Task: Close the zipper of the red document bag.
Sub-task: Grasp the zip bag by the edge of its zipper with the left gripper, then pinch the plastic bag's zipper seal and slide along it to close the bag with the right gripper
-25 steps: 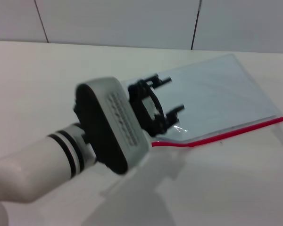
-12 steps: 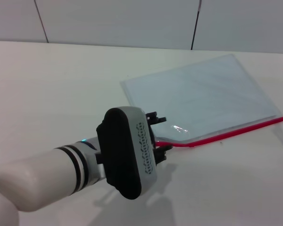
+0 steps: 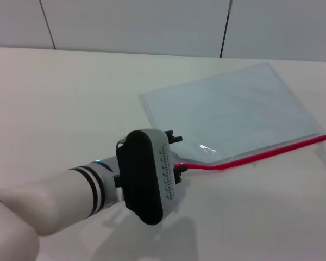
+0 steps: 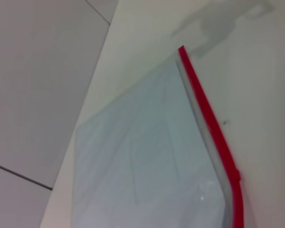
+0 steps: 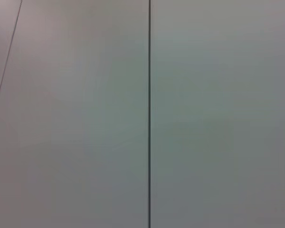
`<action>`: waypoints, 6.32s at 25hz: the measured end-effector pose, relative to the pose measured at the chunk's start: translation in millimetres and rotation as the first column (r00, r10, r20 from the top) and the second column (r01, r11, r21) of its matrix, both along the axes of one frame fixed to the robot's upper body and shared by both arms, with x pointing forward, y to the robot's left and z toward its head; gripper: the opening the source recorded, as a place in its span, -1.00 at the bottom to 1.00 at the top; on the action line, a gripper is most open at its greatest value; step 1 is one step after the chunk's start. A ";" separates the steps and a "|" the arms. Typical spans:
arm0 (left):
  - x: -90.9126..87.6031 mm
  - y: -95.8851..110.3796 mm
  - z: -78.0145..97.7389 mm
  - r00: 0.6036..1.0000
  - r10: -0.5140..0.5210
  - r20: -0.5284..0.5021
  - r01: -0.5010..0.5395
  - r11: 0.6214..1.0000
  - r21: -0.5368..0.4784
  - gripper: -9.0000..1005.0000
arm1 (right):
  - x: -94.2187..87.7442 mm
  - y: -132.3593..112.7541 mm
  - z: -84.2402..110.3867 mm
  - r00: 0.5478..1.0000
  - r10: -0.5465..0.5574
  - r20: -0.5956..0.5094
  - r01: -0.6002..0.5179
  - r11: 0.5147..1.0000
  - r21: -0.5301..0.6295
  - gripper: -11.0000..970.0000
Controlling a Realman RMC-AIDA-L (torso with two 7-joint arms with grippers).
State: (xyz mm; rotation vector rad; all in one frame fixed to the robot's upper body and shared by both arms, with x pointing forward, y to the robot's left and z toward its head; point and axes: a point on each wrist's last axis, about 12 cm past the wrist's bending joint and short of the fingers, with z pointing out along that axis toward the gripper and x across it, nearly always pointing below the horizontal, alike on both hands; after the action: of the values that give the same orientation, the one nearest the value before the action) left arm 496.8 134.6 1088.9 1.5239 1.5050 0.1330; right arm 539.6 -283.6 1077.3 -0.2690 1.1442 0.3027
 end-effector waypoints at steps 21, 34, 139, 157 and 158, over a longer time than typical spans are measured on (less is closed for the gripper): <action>-5.5 -11.6 -12.2 0.998 -0.056 -0.017 0.056 0.998 0.022 0.19 | -2.2 -1.3 -0.8 1.000 -0.002 0.000 0.002 1.000 0.003 0.79; 21.4 5.2 -33.4 0.999 0.012 0.052 -0.013 1.000 0.019 0.18 | -2.5 -0.5 -0.2 1.000 0.001 0.006 -0.001 1.000 0.007 0.79; 13.6 -0.2 -44.1 0.941 0.050 0.334 0.021 0.978 -0.205 -0.89 | 9.4 68.7 -52.7 0.954 0.293 -0.060 -0.190 0.441 -0.877 -0.72; 14.3 0.2 -44.6 0.942 0.051 0.331 0.018 0.979 -0.203 -0.89 | 8.2 55.6 -56.2 0.976 0.212 -0.048 -0.141 0.448 -0.883 -0.81; 14.2 0.5 -44.7 0.943 0.051 0.330 0.018 0.979 -0.203 -0.89 | 8.8 48.7 -56.7 0.982 0.183 -0.047 -0.126 0.448 -0.885 -0.81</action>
State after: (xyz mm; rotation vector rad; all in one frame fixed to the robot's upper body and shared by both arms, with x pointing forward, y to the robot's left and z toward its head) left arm 511.0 135.0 1044.2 1.2529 1.2204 0.2289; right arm 548.3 -234.9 1020.6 -1.3371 1.1347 -0.1965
